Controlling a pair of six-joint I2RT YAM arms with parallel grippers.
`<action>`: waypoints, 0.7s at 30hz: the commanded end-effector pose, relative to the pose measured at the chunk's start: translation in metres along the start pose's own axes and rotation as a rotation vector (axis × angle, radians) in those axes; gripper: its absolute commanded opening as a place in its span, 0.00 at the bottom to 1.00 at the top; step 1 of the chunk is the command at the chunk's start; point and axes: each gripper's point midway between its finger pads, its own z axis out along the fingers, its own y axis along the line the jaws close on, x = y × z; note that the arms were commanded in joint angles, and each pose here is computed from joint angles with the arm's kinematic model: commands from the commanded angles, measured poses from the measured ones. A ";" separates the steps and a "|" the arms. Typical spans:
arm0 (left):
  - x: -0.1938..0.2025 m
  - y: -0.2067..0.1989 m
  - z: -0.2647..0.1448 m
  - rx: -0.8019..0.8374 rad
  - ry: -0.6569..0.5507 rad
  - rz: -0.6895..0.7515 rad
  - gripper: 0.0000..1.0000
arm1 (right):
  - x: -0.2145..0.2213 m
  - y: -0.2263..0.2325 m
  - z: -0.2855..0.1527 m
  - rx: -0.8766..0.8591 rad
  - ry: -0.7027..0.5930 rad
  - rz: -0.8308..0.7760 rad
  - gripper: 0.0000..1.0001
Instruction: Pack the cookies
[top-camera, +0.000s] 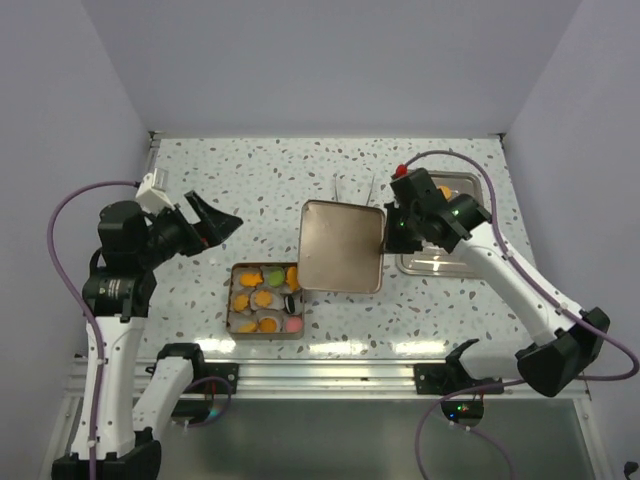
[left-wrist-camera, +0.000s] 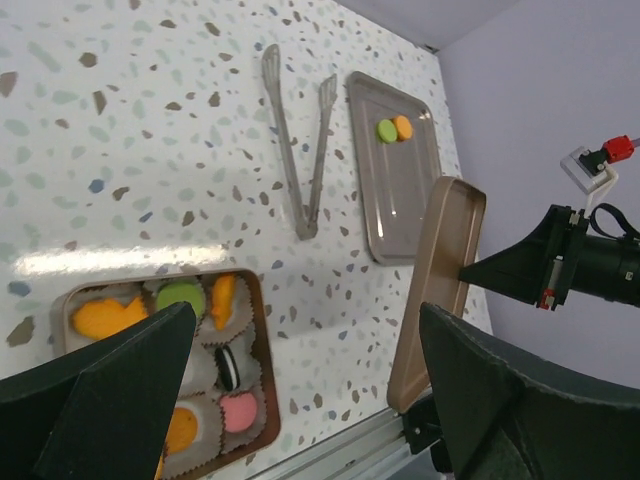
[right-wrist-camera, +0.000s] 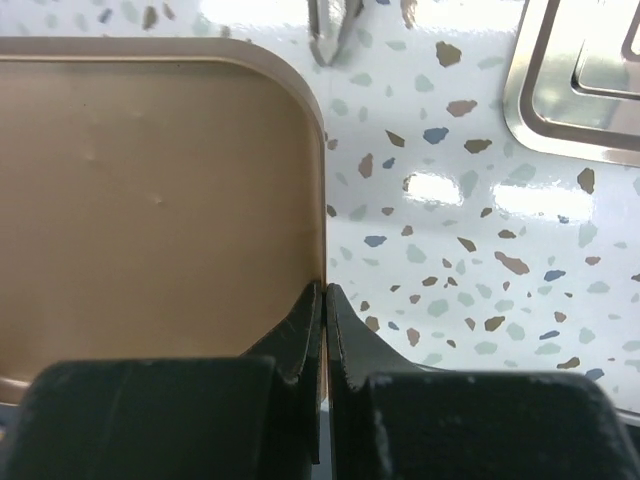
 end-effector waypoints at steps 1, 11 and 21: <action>-0.022 -0.041 0.015 0.256 -0.054 0.066 1.00 | -0.009 0.011 -0.035 -0.050 -0.016 0.000 0.00; -0.015 -0.093 0.048 0.492 0.058 0.146 1.00 | -0.054 0.051 -0.062 -0.141 -0.063 -0.004 0.00; 0.003 -0.112 0.064 0.553 0.128 0.160 0.98 | -0.071 0.077 -0.054 -0.203 -0.042 -0.010 0.00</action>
